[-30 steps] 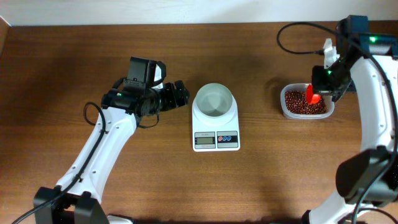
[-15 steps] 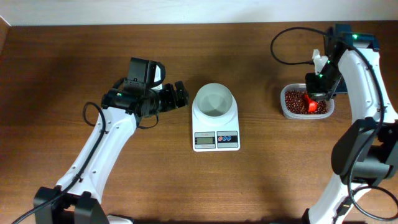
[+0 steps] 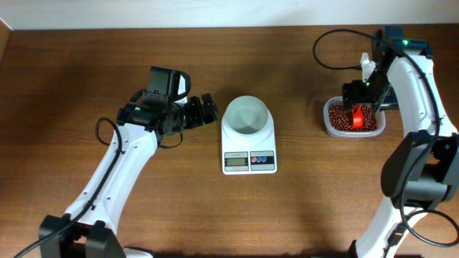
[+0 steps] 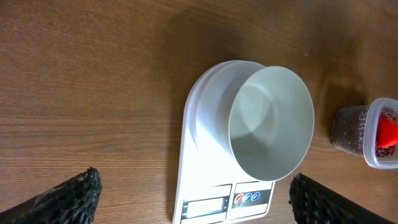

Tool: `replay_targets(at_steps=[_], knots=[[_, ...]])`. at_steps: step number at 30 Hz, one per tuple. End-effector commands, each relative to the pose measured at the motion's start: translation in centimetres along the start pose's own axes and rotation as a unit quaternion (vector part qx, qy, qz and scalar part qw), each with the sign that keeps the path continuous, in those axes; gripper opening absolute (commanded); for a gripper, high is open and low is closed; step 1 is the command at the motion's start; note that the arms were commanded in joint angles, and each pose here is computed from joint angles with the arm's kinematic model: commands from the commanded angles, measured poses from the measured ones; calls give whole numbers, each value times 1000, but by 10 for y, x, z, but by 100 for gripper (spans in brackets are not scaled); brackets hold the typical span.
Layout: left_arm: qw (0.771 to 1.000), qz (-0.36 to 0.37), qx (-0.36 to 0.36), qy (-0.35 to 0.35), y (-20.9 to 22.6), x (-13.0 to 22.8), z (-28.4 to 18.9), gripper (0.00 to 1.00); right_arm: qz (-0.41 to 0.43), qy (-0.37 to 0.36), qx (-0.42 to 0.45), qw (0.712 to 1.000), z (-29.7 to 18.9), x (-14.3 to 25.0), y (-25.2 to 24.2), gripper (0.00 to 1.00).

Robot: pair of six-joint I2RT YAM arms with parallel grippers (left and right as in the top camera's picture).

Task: Scoop item into bowl and weigh 50g on scale
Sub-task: 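Move the left gripper down to the scale's button panel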

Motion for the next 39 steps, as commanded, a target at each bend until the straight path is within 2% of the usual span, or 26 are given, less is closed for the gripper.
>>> replay_targets(at_steps=[1, 4, 9, 10, 11, 12, 15, 17, 19, 20, 21, 23, 27, 30, 33, 34, 36, 39], knots=[[1000, 11, -21, -18, 3, -6, -7, 99, 11, -11, 5, 1000, 2, -7, -4, 100], [999, 11, -27, -19, 5, -7, -7, 99, 13, -35, -15, 999, 2, -17, 2, 99], [999, 10, -28, -15, 5, -5, -7, 99, 13, -34, -15, 999, 2, -17, 2, 99], [999, 10, -28, -16, 5, -5, -7, 78, 13, -34, -15, 999, 2, -17, 2, 99], [999, 10, -27, -18, 5, -6, -7, 19, 13, -34, -15, 999, 2, -17, 2, 99], [999, 10, -26, -17, 5, -6, -7, 0, 13, -34, -15, 999, 2, -17, 2, 99], [999, 48, -12, 6, -19, 9, -1, 0, 13, -35, -15, 999, 2, -17, 2, 99], [985, 169, 9, 43, -52, 35, 4, 0, 13, -34, -15, 999, 2, -17, 2, 99], [976, 208, 6, 59, -65, 49, 6, 0, 13, -34, -15, 999, 2, -17, 2, 99], [972, 226, 0, 69, -73, 59, 6, 12, 13, -34, -15, 999, 2, -17, 2, 99], [969, 235, 4, 82, -78, 67, 6, 14, 13, -34, -15, 999, 2, -17, 2, 99], [966, 243, 1, 89, -81, 73, 7, 0, 13, -34, -15, 999, 2, -17, 2, 99], [961, 262, -12, 86, -84, 77, 9, 0, 13, -34, -15, 999, 2, -17, 2, 99], [942, 321, -6, 101, -85, 91, 14, 0, 13, -34, -15, 999, 2, -17, 2, 99], [905, 411, 6, 111, -87, 101, 18, 0, 13, -34, -15, 999, 2, -17, 2, 99], [900, 424, -6, 101, -89, 98, 19, 0, 13, -34, -15, 999, 2, -17, 2, 99], [869, 487, -18, 85, -95, 96, 20, 0, 13, -34, -15, 999, 2, -17, 2, 99], [837, 543, -41, 61, -109, 96, 26, 0, 13, -35, -15, 999, 2, -17, 2, 99]])
Point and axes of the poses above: each gripper's point midway between its finger pads, its own z axis out along the fingers, its own y axis along the line the jaws close on, x = y × z, the point moved 4 cm from there along -z, back along the fingers, and after that the axes turned 11 degrees about z, right-handed, at the moved point
